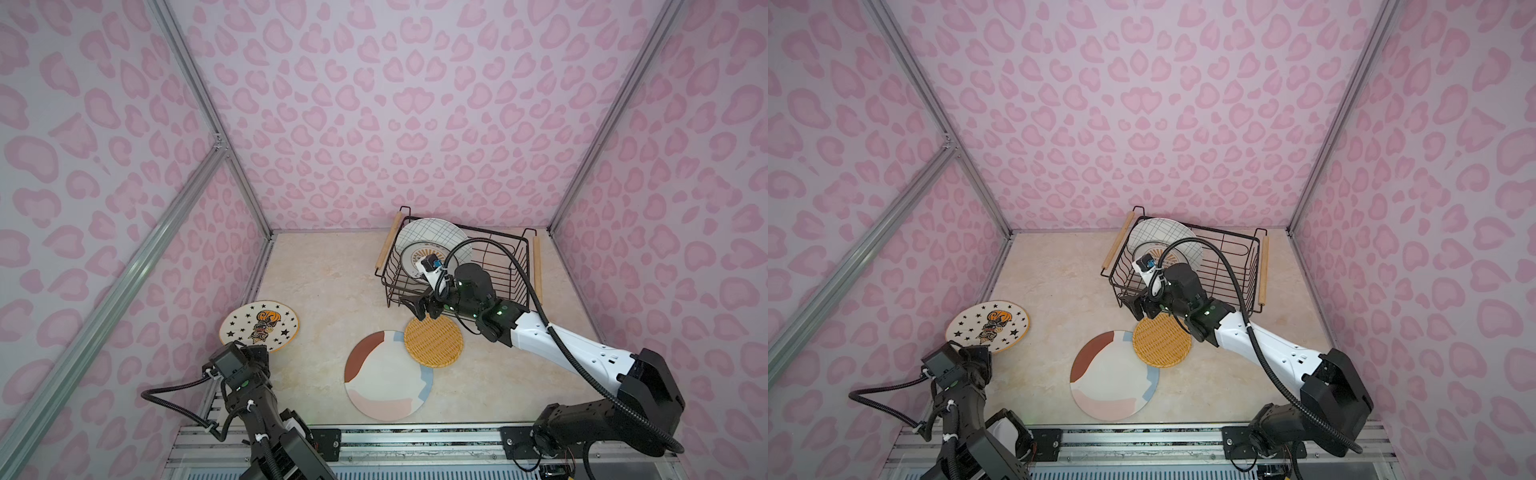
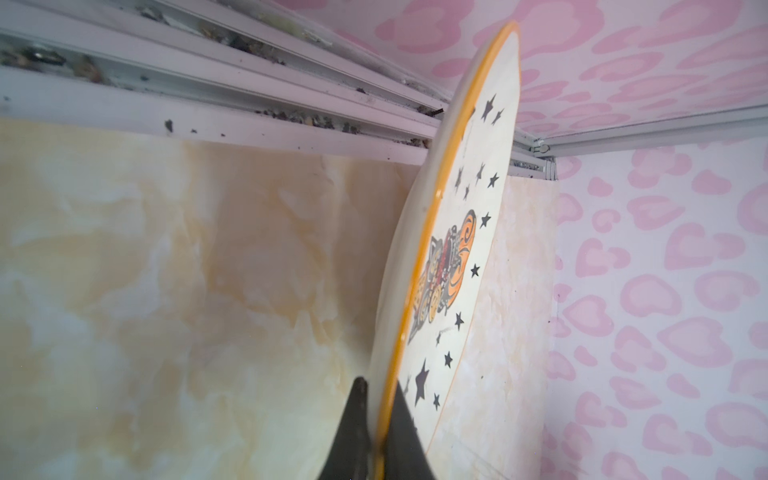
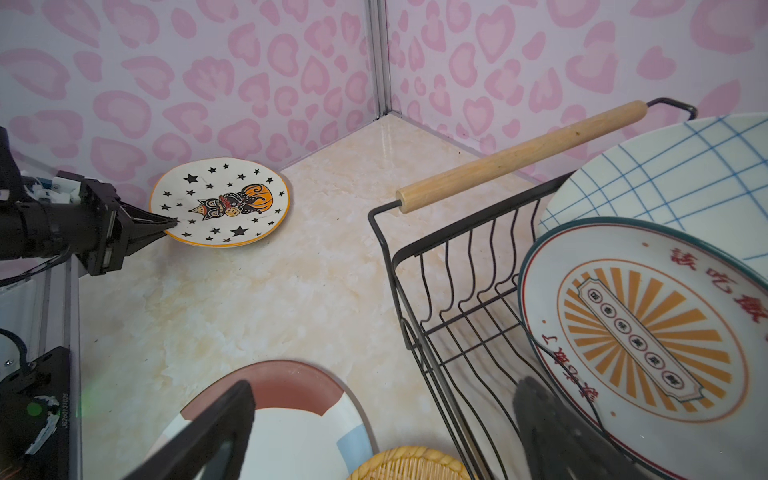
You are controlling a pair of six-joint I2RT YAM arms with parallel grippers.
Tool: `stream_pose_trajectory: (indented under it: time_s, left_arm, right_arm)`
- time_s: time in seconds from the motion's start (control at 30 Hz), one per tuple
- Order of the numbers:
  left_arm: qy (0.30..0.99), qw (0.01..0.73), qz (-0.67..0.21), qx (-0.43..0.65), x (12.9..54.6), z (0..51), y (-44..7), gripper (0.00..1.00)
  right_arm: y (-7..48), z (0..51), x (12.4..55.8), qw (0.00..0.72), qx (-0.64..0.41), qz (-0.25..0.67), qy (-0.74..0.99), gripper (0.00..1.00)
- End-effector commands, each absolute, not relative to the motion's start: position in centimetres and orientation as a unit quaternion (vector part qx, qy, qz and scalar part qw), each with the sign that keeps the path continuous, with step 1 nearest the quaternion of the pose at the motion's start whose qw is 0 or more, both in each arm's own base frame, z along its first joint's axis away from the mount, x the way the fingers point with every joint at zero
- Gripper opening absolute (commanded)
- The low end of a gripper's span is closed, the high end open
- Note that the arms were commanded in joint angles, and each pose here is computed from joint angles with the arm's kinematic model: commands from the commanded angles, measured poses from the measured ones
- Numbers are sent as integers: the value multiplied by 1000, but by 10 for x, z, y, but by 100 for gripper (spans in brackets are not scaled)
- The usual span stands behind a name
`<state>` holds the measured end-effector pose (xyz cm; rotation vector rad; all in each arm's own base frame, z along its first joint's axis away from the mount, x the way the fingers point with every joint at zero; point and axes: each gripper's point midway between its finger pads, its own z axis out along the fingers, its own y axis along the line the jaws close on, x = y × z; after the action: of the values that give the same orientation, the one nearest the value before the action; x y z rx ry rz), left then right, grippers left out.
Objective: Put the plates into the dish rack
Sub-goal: 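Lift the star-and-cat plate upright with the left gripper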
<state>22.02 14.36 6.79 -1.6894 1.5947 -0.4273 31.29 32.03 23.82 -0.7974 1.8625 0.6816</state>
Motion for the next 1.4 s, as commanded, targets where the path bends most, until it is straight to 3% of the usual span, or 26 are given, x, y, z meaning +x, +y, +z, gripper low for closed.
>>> stream_pose_trajectory:
  time_s: [0.0,0.37,1.07,1.37]
  left_arm:
    - [662,386,-178,-618,228,75,134,4]
    - [663,416,-258,-566,260,102,115,4]
    - [650,494,-414,-401,333,274,67,4]
    - [655,514,-491,-257,343,351,4,4]
  right_arm:
    - [320,236,316,480,-318,280,768,97]
    - [317,234,319,474,-306,285,775,97]
    - [301,273,344,476,-226,348,776,96]
    - [284,289,361,466,-170,359,790,95]
